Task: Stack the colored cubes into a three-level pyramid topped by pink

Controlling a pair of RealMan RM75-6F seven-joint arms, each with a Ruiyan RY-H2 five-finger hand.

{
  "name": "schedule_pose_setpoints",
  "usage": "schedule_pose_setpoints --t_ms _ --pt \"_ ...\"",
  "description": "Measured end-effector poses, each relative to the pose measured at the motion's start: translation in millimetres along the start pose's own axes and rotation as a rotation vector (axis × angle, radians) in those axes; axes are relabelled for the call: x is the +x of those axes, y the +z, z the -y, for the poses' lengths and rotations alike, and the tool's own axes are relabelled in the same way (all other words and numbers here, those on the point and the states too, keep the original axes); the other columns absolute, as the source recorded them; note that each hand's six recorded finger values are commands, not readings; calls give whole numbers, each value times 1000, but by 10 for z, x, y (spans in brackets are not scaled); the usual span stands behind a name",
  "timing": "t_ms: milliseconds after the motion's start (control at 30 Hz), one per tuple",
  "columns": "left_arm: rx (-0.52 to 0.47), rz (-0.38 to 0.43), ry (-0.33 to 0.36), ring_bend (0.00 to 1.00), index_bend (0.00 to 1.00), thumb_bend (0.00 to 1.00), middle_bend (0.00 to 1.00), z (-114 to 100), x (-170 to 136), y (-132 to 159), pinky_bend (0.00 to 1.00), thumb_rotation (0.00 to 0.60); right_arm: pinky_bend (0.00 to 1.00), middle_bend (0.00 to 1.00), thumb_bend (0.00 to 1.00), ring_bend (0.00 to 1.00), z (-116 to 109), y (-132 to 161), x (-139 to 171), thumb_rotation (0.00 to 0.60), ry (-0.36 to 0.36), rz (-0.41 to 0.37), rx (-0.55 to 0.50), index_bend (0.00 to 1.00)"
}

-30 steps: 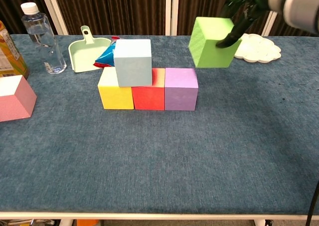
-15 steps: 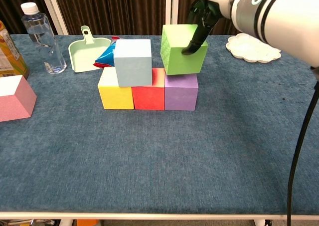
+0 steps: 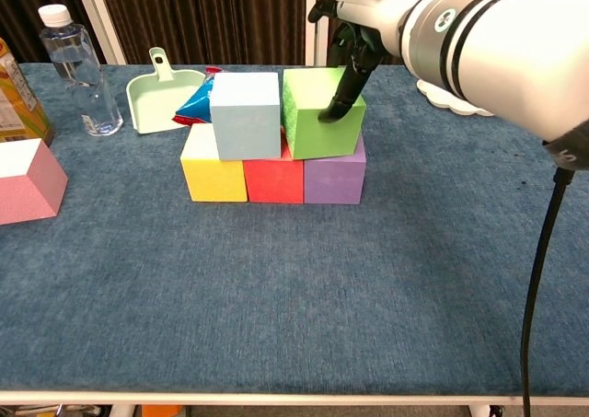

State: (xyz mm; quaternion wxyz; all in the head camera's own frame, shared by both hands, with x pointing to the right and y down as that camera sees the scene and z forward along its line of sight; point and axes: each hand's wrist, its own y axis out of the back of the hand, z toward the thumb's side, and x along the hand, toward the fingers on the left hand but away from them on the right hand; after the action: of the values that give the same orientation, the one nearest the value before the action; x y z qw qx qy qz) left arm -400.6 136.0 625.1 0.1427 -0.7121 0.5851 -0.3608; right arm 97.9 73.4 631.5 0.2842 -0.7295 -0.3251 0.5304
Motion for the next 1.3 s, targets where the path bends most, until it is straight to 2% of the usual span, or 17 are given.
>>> schedule_pose_setpoints --t_ms 100,300,600,733,800,900,1033,1167,1300 --pt "-4 -4 0 0 89 115 45 -2 3 -11 118 600 0 350 84 66 -33 -17 4 600 0 -3 -7 0" --pt "-11 -11 -6 0 89 115 45 17 -1 -34 118 600 0 237 79 14 -47 -65 19 600 18 0 -24 0" --pt "-11 -12 -3 0 89 115 45 12 -5 -35 118 600 0 213 78 0 -57 -76 24 600 31 -14 -69 0" --pt "-13 -11 -4 0 89 115 45 13 -14 -35 118 600 0 170 78 0 -92 -34 41 600 45 -62 -104 0" --pt "-13 -11 -8 0 89 114 45 23 -17 -40 118 600 0 115 62 0 -110 -14 45 600 61 -99 -110 0" --pt "-15 -14 -17 0 89 115 45 52 -16 -49 118 600 0 95 6 0 -172 0 38 600 92 -181 -101 0" --pt "-7 -19 -31 0 89 115 45 105 -6 -56 118 600 0 89 0 0 -329 -98 24 600 127 -292 -79 0" --pt "-5 -22 -34 0 89 115 45 167 18 -39 118 600 0 94 0 0 -477 -356 -34 600 127 -321 -41 0" --pt "6 -18 -29 0 89 114 45 217 46 -8 118 600 0 113 0 0 -514 -596 -140 600 112 -321 -22 0"
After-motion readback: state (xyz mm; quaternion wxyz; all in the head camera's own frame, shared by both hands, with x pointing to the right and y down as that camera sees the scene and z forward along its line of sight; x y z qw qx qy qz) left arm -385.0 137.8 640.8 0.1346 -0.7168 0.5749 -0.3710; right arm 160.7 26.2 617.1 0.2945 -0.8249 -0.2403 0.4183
